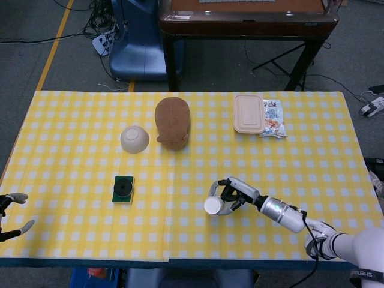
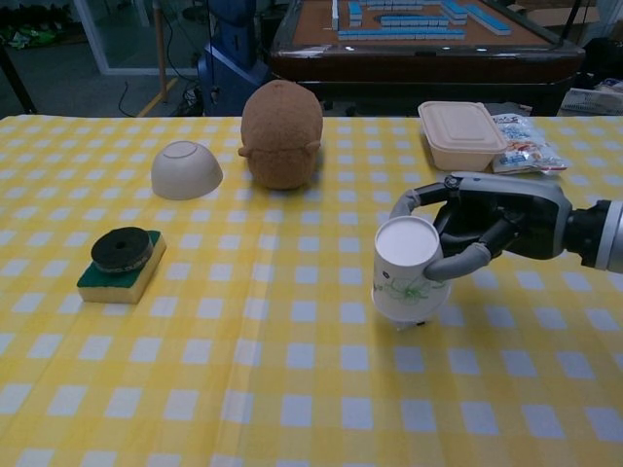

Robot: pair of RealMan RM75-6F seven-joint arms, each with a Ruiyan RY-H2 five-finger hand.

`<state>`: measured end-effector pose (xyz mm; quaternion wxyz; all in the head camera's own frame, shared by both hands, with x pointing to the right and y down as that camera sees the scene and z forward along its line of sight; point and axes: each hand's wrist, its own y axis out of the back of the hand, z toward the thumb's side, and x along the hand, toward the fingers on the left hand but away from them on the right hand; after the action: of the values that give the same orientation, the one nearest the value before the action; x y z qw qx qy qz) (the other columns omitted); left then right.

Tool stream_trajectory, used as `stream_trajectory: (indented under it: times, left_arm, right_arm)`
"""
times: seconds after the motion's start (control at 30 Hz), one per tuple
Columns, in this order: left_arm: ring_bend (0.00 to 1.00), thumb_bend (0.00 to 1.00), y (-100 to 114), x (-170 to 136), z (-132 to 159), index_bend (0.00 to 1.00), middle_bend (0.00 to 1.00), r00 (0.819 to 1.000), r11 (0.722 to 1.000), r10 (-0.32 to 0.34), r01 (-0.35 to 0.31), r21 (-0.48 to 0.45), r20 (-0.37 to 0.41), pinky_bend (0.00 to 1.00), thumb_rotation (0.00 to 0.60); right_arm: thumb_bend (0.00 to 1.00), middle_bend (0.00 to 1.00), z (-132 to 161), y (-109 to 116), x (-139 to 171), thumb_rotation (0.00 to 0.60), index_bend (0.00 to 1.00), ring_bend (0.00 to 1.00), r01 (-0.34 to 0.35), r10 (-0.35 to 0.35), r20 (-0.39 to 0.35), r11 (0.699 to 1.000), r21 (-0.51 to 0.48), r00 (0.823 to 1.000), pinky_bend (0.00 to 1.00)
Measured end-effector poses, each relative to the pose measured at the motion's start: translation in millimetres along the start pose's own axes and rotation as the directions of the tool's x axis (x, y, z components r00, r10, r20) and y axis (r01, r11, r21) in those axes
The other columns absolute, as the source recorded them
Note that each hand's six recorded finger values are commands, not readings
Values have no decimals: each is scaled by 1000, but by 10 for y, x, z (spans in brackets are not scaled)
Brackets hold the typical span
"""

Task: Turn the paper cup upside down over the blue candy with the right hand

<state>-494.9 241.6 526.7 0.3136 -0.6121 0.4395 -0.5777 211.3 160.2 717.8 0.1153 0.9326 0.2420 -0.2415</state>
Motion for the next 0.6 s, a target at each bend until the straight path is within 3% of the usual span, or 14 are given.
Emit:
stream_trajectory:
  times: [0.6]
  left_arm:
    - [353, 137, -3, 3, -4, 452, 439, 1000, 1000, -1, 1, 0, -3, 522, 600]
  right_arm:
    - [23, 1000, -115, 67, -151, 600, 506, 1000, -2, 1, 31, 999, 33, 1000, 1000]
